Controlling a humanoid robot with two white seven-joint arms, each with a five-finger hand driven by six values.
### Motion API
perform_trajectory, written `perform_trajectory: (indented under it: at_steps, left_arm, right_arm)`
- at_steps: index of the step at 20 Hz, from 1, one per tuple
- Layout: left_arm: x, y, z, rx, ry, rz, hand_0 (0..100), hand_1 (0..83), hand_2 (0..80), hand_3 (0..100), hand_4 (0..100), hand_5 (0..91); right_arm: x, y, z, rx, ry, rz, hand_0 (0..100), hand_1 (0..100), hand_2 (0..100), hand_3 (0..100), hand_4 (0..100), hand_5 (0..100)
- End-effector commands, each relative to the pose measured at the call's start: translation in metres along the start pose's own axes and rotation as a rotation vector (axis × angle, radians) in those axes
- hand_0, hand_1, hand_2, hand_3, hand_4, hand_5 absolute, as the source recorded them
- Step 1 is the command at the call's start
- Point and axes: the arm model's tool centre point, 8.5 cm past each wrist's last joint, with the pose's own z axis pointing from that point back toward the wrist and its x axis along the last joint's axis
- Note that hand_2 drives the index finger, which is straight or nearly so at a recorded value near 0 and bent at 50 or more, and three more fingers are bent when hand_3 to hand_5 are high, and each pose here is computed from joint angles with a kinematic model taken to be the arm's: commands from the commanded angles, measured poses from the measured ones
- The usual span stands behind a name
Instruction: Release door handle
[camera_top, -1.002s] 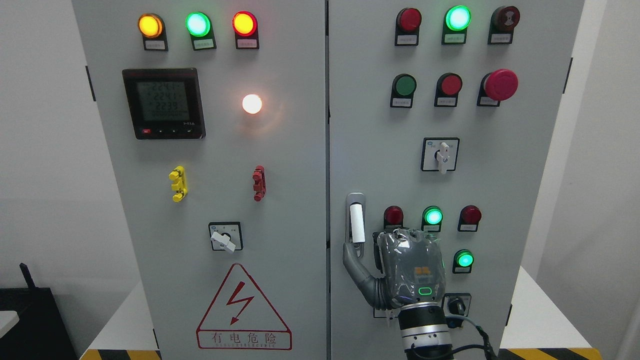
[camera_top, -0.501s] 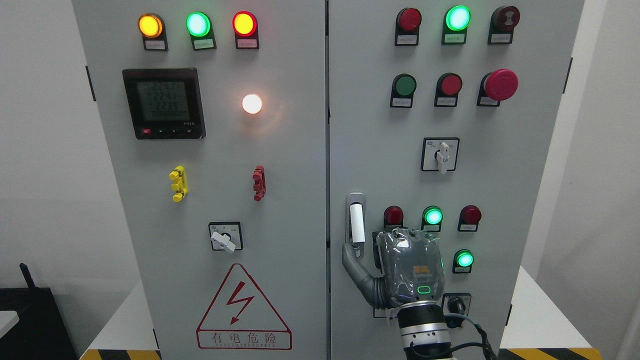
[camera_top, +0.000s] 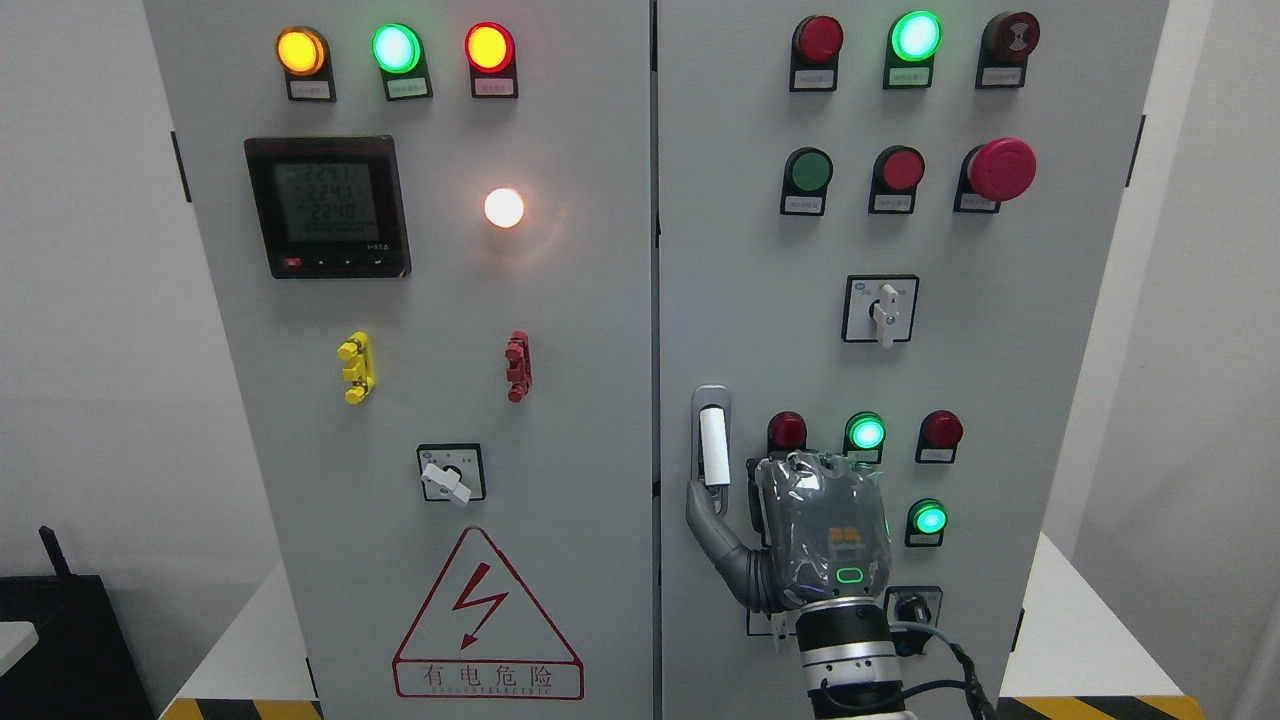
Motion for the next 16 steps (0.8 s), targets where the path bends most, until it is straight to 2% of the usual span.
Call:
perform_trajectory:
  at_steps: [1, 16]
  left_arm:
    - [-0.0056, 0.0007, 0.0009, 0.004, 0.016, 0.013, 12, 38.9, 0.0, 0, 0, 0.0]
    - [-0.0056, 0.0007, 0.0009, 0.004, 0.016, 0.013, 12, 38.9, 0.0, 0, 0, 0.0]
  right_arm:
    - [-0.0008, 0.0012, 0.0003, 0.003, 0.004, 0.001, 37, 7, 96, 100, 93, 95]
    - [-0.0031, -0.0006, 0.0, -0.003, 0.019, -0.002, 38, 8, 96, 100, 95, 95]
